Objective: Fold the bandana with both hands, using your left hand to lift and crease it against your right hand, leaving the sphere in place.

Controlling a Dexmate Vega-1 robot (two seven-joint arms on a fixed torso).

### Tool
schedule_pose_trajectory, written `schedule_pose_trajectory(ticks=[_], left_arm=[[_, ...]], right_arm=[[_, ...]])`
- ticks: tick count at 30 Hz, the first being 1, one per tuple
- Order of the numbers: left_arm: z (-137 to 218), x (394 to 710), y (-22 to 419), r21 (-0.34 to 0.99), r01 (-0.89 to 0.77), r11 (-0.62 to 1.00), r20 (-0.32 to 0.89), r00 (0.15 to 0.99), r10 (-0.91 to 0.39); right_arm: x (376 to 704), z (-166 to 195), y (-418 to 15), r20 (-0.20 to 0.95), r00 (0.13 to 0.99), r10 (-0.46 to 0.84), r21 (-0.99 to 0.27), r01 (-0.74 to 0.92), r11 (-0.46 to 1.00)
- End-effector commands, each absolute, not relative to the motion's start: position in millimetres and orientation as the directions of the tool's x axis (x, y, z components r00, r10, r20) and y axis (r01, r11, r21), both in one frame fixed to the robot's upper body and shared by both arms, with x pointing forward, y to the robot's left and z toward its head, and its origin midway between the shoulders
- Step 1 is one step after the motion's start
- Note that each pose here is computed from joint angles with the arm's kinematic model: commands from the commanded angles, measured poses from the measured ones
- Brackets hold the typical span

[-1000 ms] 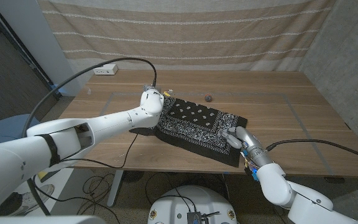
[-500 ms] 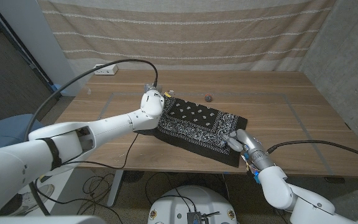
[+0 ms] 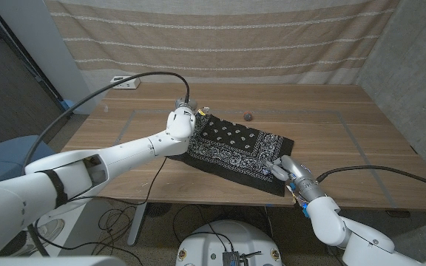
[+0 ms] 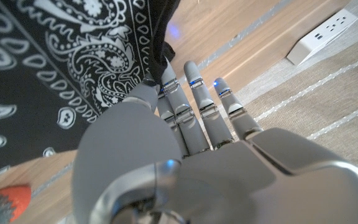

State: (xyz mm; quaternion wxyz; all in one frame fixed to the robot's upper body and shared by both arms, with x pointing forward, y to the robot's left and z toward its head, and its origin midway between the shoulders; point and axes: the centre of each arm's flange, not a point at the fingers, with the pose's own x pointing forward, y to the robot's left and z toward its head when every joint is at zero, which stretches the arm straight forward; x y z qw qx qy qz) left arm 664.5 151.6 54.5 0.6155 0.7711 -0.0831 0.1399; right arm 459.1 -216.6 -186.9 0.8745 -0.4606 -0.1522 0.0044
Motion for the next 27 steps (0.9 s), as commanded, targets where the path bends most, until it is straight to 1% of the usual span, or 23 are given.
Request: schedule_pose_trajectory(ticks=[1, 6, 11, 19, 27], left_arm=[[89, 618, 127, 0.87, -0.427, -0.246, 0.432, 0.901, -0.036], [95, 596, 114, 0.771, -0.554, -0.314, 0.552, 0.828, -0.104], [94, 581, 99, 0.686, -0.634, -0.356, 0.589, 0.772, -0.24], [103, 561, 69, 0.625, -0.67, -0.401, 0.546, 0.742, -0.388], [115, 544, 37, 0.579, -0.689, -0.437, 0.49, 0.722, -0.488]], right_arm=[[468, -202, -222, 0.236, 0.961, 0.147, -0.81, 0.111, 0.576], [469, -203, -223, 0.25, 0.957, 0.145, -0.802, 0.121, 0.584], [470, -206, -225, 0.257, 0.955, 0.149, -0.797, 0.122, 0.591], [471, -210, -227, 0.263, 0.951, 0.161, -0.797, 0.121, 0.591], [473, -216, -229, 0.277, 0.945, 0.174, -0.793, 0.123, 0.597]])
